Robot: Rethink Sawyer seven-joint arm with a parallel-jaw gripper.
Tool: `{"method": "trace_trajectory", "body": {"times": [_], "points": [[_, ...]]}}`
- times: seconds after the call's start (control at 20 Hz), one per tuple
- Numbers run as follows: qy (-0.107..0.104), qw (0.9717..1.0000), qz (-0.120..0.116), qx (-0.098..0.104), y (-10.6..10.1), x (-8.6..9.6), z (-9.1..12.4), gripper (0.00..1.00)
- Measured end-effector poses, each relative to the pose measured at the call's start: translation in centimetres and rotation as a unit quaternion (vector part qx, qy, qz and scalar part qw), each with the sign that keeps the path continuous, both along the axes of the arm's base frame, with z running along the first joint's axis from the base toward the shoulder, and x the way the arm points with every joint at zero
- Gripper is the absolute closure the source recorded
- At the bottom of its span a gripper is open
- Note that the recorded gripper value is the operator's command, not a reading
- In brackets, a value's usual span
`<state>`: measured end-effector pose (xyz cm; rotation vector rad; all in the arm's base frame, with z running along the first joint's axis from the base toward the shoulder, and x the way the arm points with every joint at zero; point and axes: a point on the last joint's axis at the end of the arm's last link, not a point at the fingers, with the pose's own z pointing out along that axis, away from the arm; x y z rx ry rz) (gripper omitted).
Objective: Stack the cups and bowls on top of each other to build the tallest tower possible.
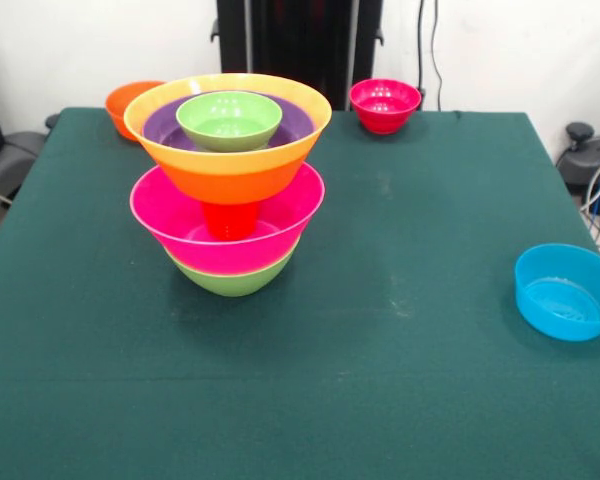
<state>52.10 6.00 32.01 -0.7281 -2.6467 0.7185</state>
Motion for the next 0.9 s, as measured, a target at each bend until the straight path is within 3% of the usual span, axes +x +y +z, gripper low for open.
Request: {"method": "trace_trajectory", "body": {"times": [0.5,0.9], "points": [[-0.004,0.9999,-0.006,-0.009,-0.4,4.3,4.5,1.00],[-0.047,0.9987,0.013,-0.018,-0.5,9.2,7.4,1.00]]}}
